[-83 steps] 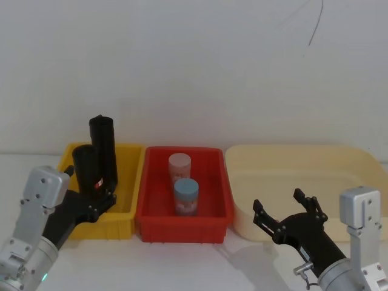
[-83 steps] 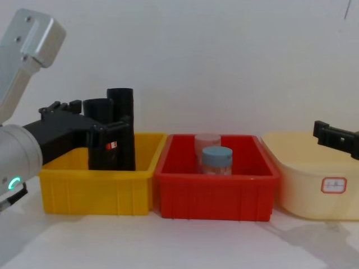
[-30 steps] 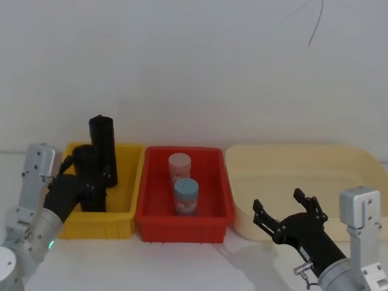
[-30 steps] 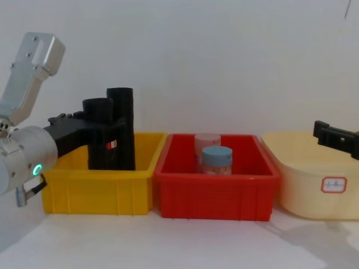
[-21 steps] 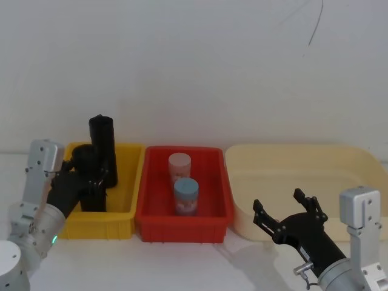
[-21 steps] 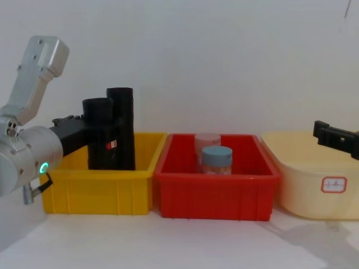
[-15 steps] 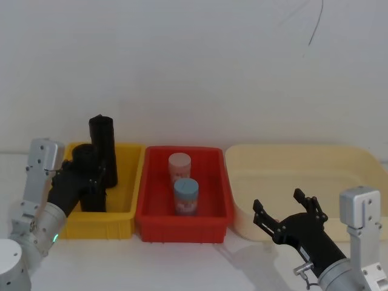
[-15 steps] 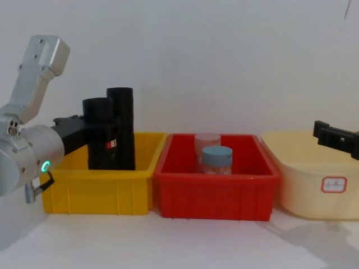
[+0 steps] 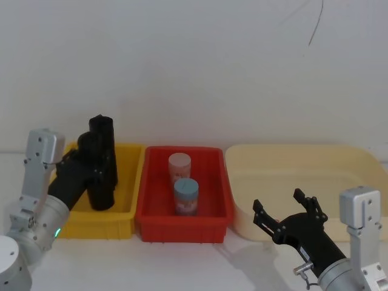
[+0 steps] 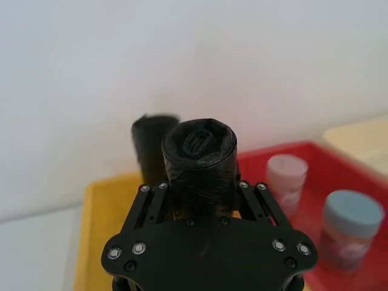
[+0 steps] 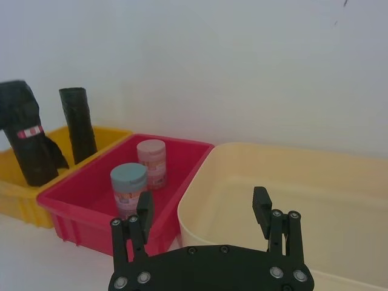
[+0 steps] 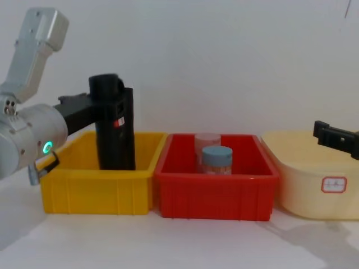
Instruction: Pick up the garbage bag with the one hand and transfer it to the other hand.
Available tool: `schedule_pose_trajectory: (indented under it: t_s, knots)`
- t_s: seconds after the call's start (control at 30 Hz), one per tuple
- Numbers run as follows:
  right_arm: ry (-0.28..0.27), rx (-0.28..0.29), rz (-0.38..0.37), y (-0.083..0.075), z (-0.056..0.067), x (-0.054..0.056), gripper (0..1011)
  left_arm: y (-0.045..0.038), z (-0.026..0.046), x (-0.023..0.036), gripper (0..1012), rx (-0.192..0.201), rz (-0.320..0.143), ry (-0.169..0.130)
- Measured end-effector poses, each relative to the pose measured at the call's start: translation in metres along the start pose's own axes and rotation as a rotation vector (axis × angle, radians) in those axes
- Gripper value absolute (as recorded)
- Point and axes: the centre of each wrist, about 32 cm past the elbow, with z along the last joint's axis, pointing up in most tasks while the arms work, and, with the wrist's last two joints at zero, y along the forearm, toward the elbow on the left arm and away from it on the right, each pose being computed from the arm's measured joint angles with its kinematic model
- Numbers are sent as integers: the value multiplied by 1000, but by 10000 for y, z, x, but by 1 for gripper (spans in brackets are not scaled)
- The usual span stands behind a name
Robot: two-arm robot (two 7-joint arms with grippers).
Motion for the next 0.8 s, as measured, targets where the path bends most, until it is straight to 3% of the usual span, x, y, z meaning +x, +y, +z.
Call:
schedule_pose_trajectory:
  t_s: [0.4,0.8]
  knots:
    - [0,0,0,0,0,0,1001,-26,258,-81,381,-121,-133,46]
    - [0,0,0,0,0,0,1001,-120,440,-227,381,-192,-292,91]
